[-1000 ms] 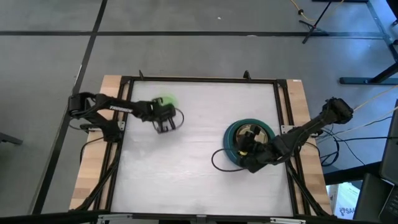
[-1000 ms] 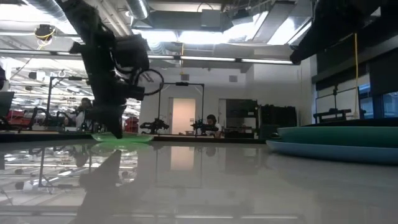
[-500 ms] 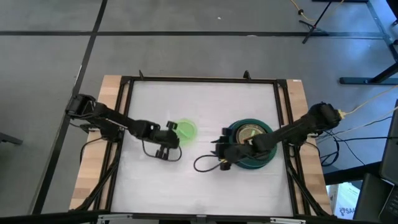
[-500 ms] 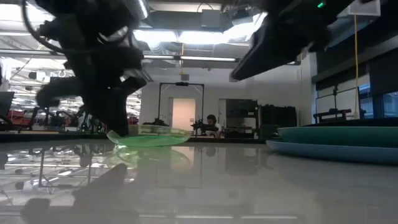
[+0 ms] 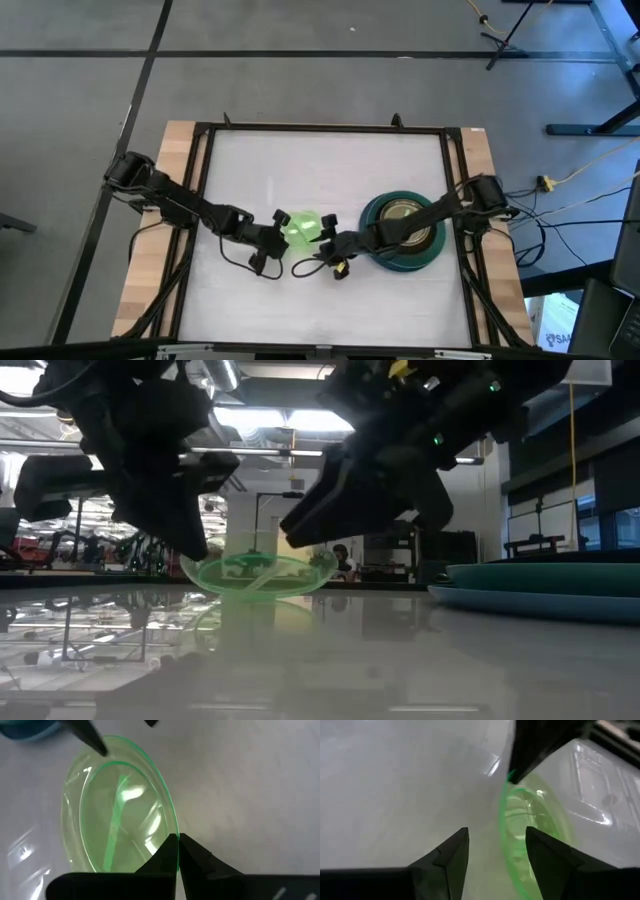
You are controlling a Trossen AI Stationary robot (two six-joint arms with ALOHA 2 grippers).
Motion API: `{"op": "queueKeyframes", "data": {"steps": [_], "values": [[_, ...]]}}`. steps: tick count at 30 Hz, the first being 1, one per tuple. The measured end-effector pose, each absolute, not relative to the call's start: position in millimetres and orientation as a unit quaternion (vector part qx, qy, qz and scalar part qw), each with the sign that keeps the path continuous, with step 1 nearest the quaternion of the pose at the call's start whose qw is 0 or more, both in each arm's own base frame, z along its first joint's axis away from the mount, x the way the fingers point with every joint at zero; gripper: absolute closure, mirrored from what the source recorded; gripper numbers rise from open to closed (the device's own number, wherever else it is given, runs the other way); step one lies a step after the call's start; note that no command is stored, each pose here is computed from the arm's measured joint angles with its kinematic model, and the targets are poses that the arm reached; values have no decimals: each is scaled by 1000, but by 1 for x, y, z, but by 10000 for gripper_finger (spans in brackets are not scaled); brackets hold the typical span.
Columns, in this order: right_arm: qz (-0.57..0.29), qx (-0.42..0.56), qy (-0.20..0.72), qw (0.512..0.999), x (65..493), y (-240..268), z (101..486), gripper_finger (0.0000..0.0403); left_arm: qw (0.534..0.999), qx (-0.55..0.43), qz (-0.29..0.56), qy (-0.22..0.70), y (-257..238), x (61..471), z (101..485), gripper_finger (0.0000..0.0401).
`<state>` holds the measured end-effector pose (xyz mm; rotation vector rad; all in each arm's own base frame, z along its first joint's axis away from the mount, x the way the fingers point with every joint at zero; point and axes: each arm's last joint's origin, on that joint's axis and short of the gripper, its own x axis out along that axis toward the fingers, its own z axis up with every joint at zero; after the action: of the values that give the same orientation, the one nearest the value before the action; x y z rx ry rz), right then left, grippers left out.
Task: Stack plastic plates
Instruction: Stack the transparent green plate into the transparent green plate
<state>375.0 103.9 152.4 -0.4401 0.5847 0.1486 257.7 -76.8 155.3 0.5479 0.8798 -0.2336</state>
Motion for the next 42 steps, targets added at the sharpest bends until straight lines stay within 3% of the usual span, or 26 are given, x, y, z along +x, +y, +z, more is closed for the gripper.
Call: {"op": "queueKeyframes", "data": {"steps": [5, 14, 20, 26, 34, 42], "values": [[80, -217, 296, 927, 379, 106, 145, 249, 870, 262, -107, 403, -79, 260, 157, 397], [58, -250, 293, 921, 380, 104, 146, 394, 876, 252, -80, 403, -78, 261, 158, 392], [56, -248, 289, 923, 379, 104, 151, 378, 881, 233, -70, 406, -78, 260, 159, 342], [52, -253, 301, 918, 372, 102, 182, 399, 875, 229, -79, 419, -87, 255, 191, 292], [-15, -241, 364, 900, 329, 117, 230, 400, 884, 214, -64, 410, -91, 237, 223, 286], [-104, -121, 461, 873, 255, 131, 252, 401, 902, 192, -58, 382, -89, 228, 213, 286]]}}
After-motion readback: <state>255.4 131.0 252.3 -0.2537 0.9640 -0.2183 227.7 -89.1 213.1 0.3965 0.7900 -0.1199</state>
